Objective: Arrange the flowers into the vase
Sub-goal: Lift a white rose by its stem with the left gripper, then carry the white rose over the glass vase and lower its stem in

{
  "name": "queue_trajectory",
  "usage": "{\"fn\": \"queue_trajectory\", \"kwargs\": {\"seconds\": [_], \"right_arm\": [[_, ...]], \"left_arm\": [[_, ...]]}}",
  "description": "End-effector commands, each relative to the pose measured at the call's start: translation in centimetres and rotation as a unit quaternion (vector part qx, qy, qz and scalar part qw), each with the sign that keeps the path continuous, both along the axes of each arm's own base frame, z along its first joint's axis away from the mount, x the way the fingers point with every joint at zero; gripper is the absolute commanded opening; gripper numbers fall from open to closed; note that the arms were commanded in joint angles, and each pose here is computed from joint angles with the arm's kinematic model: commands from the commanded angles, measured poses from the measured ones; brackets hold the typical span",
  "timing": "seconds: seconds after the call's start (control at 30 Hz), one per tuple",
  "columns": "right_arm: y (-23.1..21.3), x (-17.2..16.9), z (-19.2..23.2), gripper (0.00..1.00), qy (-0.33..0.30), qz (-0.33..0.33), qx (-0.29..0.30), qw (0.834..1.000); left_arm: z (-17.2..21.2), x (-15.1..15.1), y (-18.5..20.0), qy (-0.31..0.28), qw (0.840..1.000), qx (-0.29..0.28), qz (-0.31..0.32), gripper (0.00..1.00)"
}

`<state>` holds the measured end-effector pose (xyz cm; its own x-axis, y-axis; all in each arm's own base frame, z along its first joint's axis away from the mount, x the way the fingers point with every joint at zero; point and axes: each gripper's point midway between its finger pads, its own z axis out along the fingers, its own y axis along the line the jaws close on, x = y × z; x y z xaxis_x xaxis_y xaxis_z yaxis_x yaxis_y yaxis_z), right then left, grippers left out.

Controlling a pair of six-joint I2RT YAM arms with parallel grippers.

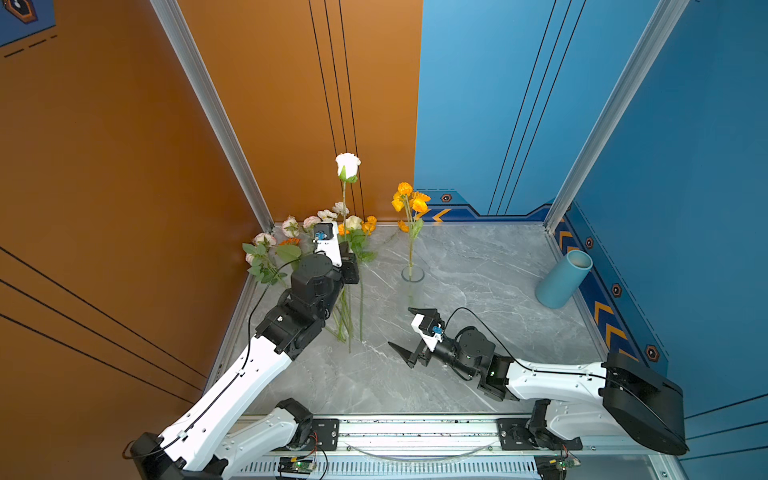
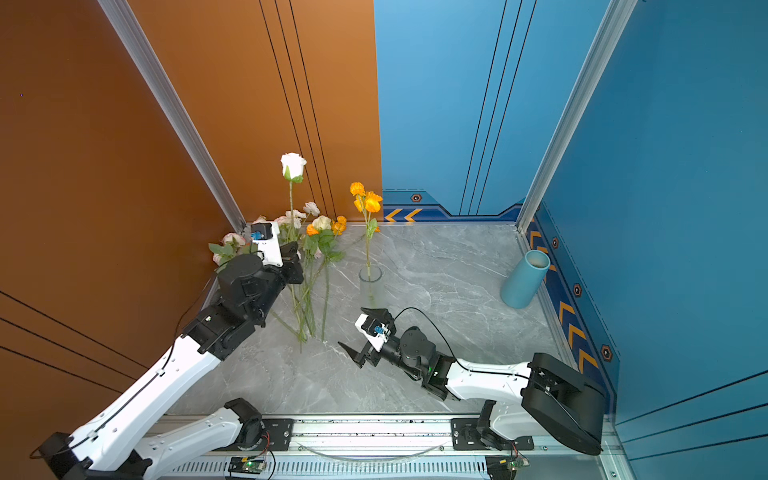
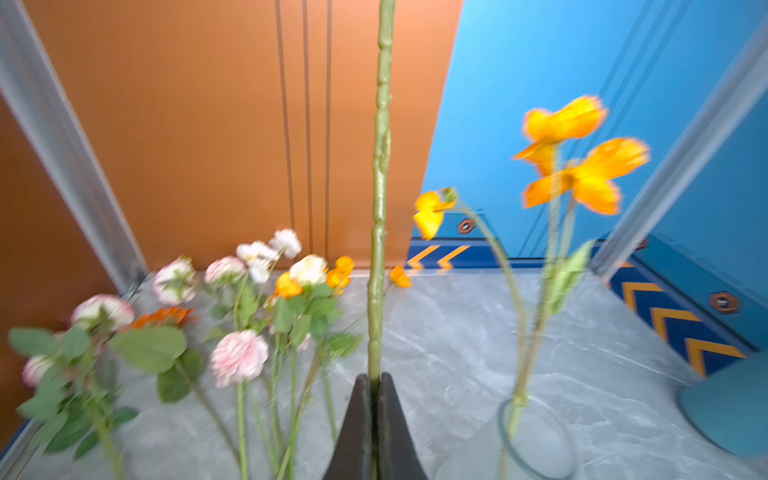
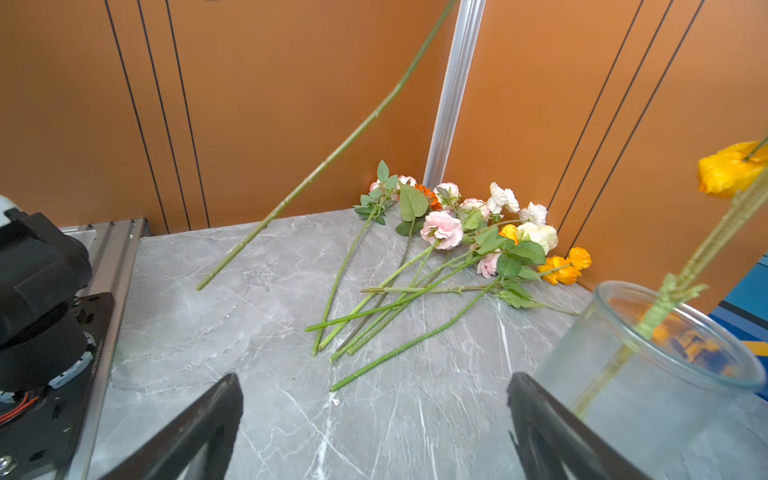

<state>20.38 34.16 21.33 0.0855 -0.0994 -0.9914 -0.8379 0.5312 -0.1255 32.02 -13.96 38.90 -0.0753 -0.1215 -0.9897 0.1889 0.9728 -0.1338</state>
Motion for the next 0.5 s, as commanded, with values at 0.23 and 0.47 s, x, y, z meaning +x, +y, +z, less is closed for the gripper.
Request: {"fn": "queue_trajectory", "kwargs": {"seconds": [0.23, 0.47], "right_arm": [[-5.6, 4.6, 4.4, 1.0, 0.038, -0.125, 0.04, 0.991], [-9.6, 6.8, 4.4, 1.0, 0.068, -0.158, 0.089, 0.981]], "left_arm": [[10.8, -3.5, -9.9, -0.262, 0.952, -0.018, -0.16, 0.0], [14.7, -2.0, -14.3, -0.332, 0.925, -0.018, -0.181, 0.0]]}}
